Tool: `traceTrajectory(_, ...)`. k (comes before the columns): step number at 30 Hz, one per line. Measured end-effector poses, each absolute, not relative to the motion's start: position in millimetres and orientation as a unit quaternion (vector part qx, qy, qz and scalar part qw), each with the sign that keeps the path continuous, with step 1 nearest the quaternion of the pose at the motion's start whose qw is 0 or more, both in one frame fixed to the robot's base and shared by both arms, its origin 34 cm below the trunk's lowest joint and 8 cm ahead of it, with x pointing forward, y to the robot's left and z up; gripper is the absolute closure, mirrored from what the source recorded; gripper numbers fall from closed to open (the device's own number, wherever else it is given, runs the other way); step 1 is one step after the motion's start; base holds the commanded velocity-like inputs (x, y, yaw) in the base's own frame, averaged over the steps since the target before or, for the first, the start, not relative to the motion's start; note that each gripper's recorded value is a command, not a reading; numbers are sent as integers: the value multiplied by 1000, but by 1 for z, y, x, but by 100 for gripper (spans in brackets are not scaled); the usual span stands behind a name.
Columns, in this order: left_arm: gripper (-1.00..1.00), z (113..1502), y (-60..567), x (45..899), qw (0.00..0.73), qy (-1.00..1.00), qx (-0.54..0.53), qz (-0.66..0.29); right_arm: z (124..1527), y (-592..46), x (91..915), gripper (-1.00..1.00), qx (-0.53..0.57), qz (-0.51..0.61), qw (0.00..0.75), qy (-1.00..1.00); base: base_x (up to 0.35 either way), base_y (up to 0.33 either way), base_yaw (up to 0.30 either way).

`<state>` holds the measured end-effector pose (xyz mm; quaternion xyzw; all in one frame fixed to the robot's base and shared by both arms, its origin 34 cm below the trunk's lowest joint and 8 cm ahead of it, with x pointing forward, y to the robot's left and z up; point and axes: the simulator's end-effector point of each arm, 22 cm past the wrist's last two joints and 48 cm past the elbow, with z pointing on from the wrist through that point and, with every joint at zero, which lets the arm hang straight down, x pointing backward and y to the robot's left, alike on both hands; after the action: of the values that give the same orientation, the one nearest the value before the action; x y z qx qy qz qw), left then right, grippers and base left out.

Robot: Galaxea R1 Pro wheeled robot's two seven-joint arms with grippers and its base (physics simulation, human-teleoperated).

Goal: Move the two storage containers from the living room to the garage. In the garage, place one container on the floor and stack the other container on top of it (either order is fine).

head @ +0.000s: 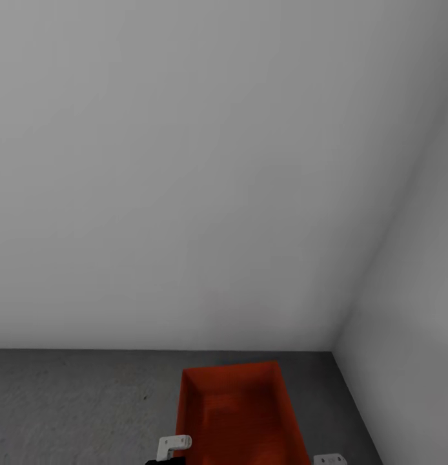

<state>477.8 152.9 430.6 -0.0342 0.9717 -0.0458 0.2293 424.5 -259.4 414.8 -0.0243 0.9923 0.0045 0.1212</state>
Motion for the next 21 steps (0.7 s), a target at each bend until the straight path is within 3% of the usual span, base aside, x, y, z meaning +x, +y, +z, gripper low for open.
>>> traceTrajectory(21,100,390,153,472,229,972,-34,-46,374,-259,418,100,-24,5,121,992,0,0,0)
